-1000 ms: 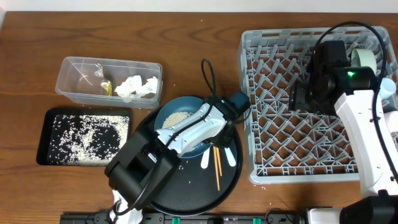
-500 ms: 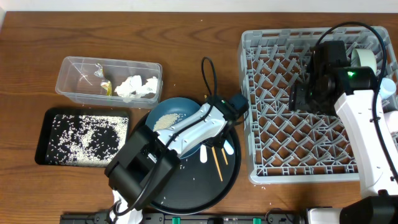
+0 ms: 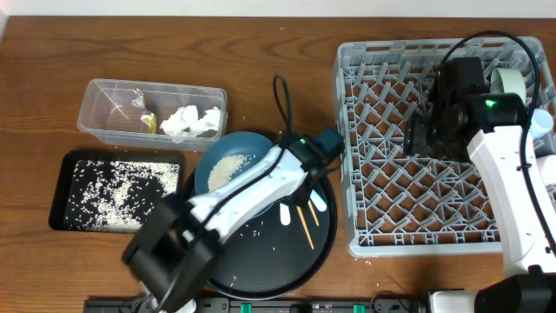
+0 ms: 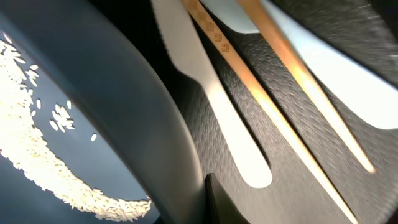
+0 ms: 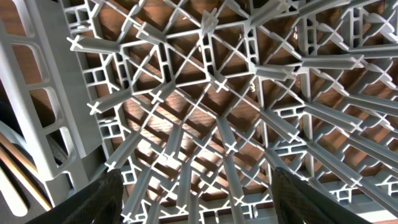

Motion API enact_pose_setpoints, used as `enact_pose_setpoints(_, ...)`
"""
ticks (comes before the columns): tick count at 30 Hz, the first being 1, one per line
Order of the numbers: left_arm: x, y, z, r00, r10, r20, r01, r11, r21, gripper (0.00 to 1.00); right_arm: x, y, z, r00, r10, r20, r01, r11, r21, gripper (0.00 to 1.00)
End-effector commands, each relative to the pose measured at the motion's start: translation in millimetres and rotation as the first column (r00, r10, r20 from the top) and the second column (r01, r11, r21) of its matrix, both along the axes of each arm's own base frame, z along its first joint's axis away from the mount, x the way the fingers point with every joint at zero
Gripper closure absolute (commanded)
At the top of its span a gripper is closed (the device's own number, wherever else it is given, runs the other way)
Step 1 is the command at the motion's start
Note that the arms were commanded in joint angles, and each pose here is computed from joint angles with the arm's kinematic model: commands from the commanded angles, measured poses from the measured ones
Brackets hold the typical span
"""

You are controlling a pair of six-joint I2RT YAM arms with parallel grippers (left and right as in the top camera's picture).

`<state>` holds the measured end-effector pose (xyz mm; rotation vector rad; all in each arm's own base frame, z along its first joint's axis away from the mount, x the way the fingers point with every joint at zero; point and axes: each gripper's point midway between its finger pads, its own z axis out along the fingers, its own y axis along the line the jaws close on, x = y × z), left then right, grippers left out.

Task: Sort waste into correct bins and load items into the dishwasher rack
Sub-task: 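Grasp the blue plate rim with the left gripper, then lift the blue plate with the left gripper over the rice tray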

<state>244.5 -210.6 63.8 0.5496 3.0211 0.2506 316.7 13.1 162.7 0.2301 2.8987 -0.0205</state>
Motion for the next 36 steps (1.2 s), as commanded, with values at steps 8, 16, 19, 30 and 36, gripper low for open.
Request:
enact_pose_setpoints(8, 21, 26, 70, 0.982, 0.091, 0.164, -0.073, 0.991, -0.115, 0.94, -2, -3, 5, 1.000, -0.021, 0.010, 0.021, 1.000, 0.002, 0.29)
enact_pose_setpoints(16, 36, 82, 98, 0.943, 0.276, 0.187, -0.245, 0.954, -0.172, 0.94, -2, -3, 5, 1.000, -0.021, 0.010, 0.021, 1.000, 0.002, 0.29)
enact_pose_setpoints(19, 40, 97, 102, 0.922, 0.359, 0.146, -0.319, 0.917, -0.240, 0.94, -2, -4, 5, 1.000, -0.022, 0.010, 0.022, 1.000, -0.002, 0.29)
enact_pose_setpoints(30, 59, 155, 106, 0.855, 0.518, -0.010, -0.470, 0.768, -0.435, 0.94, -3, -5, 5, 1.000, -0.023, 0.007, 0.023, 1.000, -0.005, 0.29)
enact_pose_setpoints(36, 71, 183, 118, 0.837, 0.545, -0.056, -0.464, 0.651, -0.601, 0.94, -3, -5, 5, 1.000, -0.023, 0.006, 0.023, 1.000, -0.005, 0.29)
